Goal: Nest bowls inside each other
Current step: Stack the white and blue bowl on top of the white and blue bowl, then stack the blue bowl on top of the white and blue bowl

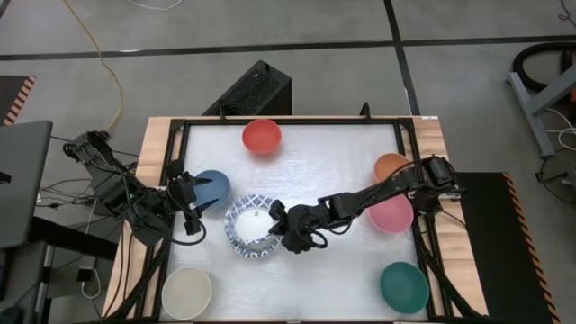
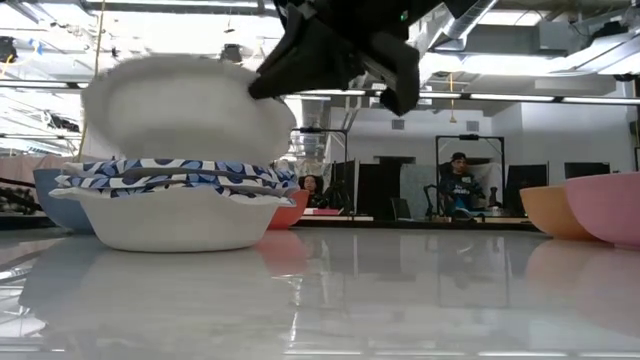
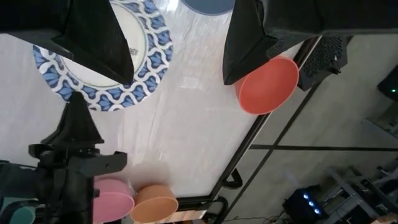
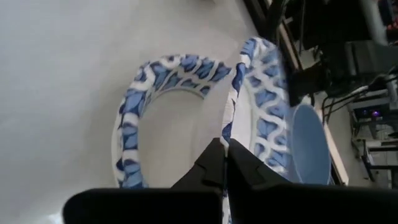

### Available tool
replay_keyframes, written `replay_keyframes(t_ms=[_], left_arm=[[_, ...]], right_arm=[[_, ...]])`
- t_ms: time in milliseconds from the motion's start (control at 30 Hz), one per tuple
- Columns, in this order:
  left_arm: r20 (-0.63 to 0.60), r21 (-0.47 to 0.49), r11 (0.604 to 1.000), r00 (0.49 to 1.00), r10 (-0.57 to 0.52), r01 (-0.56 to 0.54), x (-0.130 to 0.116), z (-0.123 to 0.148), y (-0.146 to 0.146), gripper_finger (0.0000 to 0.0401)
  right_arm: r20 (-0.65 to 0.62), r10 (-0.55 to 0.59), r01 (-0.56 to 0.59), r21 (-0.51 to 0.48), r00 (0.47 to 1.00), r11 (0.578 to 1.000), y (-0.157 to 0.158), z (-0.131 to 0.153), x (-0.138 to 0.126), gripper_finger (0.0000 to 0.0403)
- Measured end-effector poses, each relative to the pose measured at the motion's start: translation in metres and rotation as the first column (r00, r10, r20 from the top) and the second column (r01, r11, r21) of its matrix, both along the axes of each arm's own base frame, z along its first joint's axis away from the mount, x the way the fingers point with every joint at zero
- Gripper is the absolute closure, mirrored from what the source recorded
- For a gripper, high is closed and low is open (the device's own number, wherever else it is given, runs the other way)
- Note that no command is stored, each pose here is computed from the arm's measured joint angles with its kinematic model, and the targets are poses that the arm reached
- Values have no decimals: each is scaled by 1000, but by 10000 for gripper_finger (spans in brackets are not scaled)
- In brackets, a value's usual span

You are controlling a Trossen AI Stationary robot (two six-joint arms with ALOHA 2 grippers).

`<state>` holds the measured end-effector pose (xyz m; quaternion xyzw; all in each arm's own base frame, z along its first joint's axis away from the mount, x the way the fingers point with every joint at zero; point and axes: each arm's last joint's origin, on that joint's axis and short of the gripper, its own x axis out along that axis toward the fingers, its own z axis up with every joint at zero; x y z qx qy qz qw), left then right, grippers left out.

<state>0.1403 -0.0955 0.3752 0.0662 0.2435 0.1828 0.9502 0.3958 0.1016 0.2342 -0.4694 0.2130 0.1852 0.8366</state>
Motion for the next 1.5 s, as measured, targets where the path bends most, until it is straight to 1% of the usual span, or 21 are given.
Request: replay_keyframes(t_ms=[100,267,433,600,700,833,933,1033,1133,1233,1333,1433,1500], left_arm=[[-1,-2,1000,1000,-2,2,0,0,0,163],[0,-5,1000,1000,-2,2,0,0,0,163],[-9,3,1000,1000,-1,1,3,-2,-2,163],[-69,25,1000,998,-17,18,14,-11,-13,163],[-116,62,998,993,-17,24,24,-20,-20,163],[-160,105,994,987,-8,25,33,-29,-26,163],[-209,81,997,978,20,-3,36,-36,-25,163],[-260,62,994,959,108,-95,33,-42,-17,163],[-299,14,984,938,176,-180,30,-45,-9,163],[-351,-29,978,918,183,-206,29,-46,-6,163],[-376,-55,975,909,178,-214,30,-50,-4,163],[-430,-55,974,885,176,-221,30,-65,0,163],[-471,-61,970,864,179,-234,28,-76,5,163]], right_arm=[[10,0,0,15,1000,1000,2,1,0,364],[-19,-6,7,69,1000,998,2,-1,-1,330],[-22,-19,21,107,1000,994,2,0,-1,282],[-21,-1,4,119,1000,993,3,0,-1,221],[-7,15,-13,134,1000,991,3,2,0,188],[-5,-1,2,162,1000,987,3,2,1,159],[-6,-32,33,210,999,977,1,5,1,153],[11,-41,37,232,999,972,0,14,-1,153],[26,-41,34,239,999,970,0,21,-4,153],[18,-47,41,248,999,968,-1,23,-6,153],[0,-60,59,259,998,964,-3,22,-6,153],[-24,-68,72,258,997,964,-5,20,-7,153],[-35,-82,89,278,996,957,-5,20,-7,153]])
